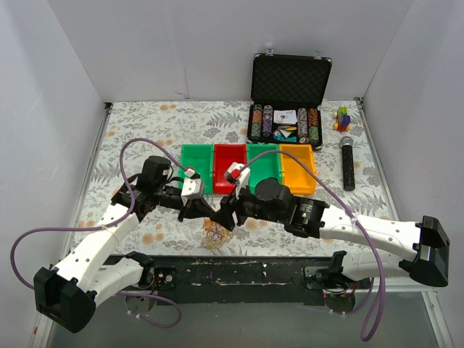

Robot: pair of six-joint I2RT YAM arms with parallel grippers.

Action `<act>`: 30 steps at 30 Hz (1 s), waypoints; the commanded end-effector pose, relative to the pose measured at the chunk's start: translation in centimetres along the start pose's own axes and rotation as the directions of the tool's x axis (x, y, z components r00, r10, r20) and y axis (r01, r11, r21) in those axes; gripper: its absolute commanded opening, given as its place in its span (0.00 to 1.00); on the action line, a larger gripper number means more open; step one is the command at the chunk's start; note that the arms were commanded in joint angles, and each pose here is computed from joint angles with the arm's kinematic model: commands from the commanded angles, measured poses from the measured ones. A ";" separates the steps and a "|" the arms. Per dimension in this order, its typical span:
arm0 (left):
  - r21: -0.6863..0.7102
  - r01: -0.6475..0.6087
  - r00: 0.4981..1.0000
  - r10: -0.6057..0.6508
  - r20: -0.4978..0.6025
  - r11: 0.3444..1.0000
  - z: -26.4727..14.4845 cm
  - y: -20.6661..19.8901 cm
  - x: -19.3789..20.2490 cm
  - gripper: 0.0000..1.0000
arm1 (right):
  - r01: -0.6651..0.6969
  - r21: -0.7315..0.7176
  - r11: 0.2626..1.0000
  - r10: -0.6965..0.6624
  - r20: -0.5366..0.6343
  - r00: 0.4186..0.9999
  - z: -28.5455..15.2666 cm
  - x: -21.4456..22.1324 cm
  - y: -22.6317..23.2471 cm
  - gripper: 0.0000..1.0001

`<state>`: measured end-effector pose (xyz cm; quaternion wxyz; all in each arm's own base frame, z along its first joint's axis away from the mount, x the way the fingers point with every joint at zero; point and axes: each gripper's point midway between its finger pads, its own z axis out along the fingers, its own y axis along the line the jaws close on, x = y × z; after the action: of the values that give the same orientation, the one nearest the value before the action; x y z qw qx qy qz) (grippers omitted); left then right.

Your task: Untangle the cables

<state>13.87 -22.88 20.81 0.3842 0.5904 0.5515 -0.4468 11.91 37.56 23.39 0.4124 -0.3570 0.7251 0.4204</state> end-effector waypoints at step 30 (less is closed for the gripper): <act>-0.204 -0.087 0.971 0.129 0.201 0.975 -3.8 1.8 -14.6 0.00 | 0.041 0.269 0.962 -0.059 0.056 0.997 1.7 4.3 -6.5 0.86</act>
<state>16.45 -24.05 32.90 0.4929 0.5433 0.5258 -0.4306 14.71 34.03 14.03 0.4357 -0.3301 0.7805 0.3035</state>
